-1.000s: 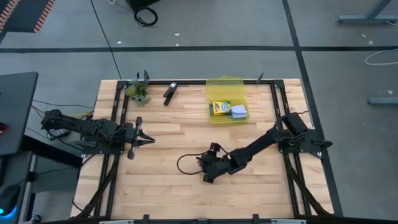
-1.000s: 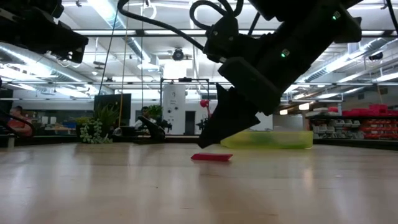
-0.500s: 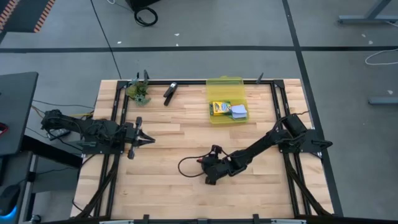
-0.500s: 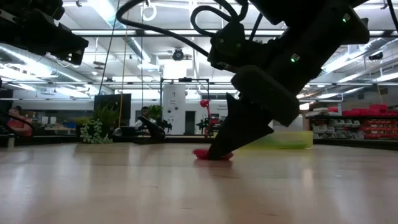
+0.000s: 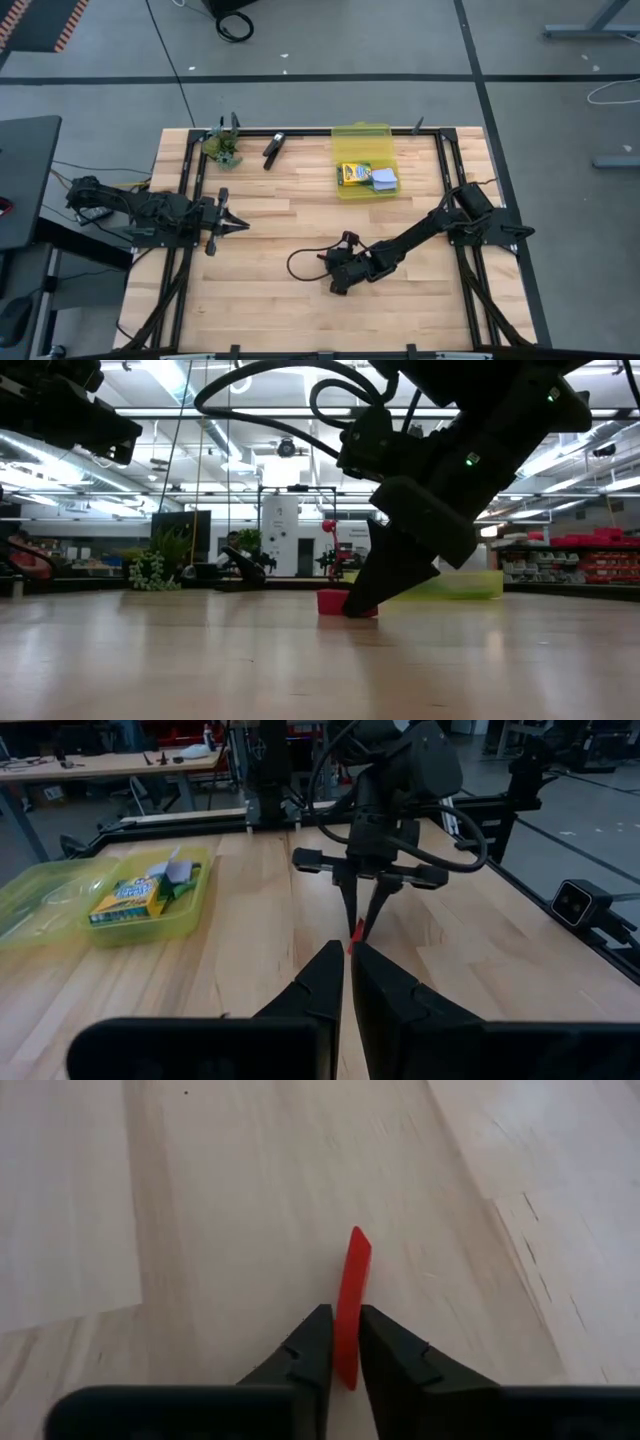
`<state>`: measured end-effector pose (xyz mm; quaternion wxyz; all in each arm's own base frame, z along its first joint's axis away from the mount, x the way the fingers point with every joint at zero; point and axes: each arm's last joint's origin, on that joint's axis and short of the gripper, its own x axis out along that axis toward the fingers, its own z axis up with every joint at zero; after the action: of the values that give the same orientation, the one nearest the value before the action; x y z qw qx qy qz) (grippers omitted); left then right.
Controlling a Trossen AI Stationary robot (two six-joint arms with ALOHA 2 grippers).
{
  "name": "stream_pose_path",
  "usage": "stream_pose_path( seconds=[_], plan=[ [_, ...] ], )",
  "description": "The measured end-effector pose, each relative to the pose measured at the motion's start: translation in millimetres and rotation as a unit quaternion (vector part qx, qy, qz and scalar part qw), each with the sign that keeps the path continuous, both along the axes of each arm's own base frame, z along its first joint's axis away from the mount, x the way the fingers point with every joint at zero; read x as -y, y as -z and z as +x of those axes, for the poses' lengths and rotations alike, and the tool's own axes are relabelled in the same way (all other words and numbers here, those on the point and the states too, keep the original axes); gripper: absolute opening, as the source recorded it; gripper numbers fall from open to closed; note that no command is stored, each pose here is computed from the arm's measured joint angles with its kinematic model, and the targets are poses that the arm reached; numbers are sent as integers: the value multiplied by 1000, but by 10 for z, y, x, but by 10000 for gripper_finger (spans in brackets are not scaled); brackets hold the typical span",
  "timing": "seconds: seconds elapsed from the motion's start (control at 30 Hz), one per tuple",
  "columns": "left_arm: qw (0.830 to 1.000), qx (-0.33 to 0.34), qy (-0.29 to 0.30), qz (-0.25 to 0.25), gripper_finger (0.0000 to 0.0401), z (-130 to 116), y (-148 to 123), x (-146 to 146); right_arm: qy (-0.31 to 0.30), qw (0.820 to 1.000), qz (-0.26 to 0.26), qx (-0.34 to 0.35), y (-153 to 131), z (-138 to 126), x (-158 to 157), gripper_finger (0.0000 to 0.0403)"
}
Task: Pack school essentials
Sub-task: Put the red eraser into the yellow supply box
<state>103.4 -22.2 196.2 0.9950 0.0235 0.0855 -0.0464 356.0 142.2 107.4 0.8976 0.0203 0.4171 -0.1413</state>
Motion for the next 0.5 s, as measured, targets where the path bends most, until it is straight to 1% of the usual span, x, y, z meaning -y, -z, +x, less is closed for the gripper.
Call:
stream_pose_path(
  seconds=[0.1,0.2,0.37,0.5],
  plan=[
    [1000,0,0,0,34,0,0,0,1,1000,-1,-1,1,-1,4,46],
    [1000,0,0,0,34,0,0,0,3,1000,-5,1,-1,-1,4,34],
    [1000,0,0,0,34,0,0,0,3,1000,-5,-5,-71,-24,39,36],
    [1000,-2,0,1,34,-1,3,0,4,1000,-12,3,-257,-53,84,36]
  ],
)
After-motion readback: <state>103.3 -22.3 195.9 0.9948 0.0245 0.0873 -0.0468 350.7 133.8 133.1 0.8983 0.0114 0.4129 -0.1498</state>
